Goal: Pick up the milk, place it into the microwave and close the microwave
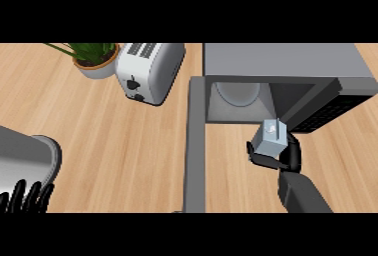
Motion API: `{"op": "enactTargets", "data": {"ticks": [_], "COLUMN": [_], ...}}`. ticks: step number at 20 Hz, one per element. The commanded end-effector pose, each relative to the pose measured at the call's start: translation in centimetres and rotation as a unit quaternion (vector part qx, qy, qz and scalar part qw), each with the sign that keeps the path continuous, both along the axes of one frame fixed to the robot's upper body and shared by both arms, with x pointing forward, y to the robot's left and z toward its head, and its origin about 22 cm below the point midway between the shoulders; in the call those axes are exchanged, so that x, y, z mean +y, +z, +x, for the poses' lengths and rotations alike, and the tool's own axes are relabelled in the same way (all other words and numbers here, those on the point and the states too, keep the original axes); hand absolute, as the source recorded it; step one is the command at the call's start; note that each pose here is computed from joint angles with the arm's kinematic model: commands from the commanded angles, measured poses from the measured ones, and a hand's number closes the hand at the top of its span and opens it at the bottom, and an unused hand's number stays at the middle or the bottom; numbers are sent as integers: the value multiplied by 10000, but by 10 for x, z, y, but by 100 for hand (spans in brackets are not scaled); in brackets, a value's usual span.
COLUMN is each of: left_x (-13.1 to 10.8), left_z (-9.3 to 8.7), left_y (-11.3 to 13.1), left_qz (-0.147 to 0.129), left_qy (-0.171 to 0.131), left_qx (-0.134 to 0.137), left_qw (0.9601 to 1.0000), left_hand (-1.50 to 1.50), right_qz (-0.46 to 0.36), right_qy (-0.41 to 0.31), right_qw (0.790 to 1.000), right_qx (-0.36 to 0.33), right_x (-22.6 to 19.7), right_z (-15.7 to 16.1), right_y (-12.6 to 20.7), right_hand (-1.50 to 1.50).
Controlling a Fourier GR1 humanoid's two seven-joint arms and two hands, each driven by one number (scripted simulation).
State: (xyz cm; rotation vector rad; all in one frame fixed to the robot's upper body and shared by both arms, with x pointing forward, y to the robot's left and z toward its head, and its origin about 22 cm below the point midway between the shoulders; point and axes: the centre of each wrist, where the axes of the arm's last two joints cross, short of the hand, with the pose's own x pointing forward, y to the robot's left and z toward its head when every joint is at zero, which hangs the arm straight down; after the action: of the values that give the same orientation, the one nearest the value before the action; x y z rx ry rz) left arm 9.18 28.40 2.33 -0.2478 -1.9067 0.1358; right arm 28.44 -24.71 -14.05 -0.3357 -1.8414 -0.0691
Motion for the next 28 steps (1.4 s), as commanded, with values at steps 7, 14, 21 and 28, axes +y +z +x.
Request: {"op": "enactTargets", "data": {"ticks": [7, 14, 21, 28], "left_x": [11, 8, -2, -2], "left_z": [-13, -15, -13, -13], "left_y": [-6, -1, 5, 14], "left_qz": [-105, -112, -108, -190], "left_qy": [53, -8, -138, 70], "left_qx": [-3, 127, 79, 29], "left_qw": [9999, 9999, 9998, 9998], "left_hand": [-150, -150, -150, -150], "right_qz": [27, 41, -188, 890], "right_qy": [-40, 139, 64, 722], "right_qw": [9972, 9978, 9991, 9912], "right_qx": [-741, -648, -365, -660], "right_x": [4, 15, 13, 29], "right_z": [-5, -29, -80, -91], "right_y": [2, 27, 64, 106], "right_hand": [150, 150, 150, 150]}}
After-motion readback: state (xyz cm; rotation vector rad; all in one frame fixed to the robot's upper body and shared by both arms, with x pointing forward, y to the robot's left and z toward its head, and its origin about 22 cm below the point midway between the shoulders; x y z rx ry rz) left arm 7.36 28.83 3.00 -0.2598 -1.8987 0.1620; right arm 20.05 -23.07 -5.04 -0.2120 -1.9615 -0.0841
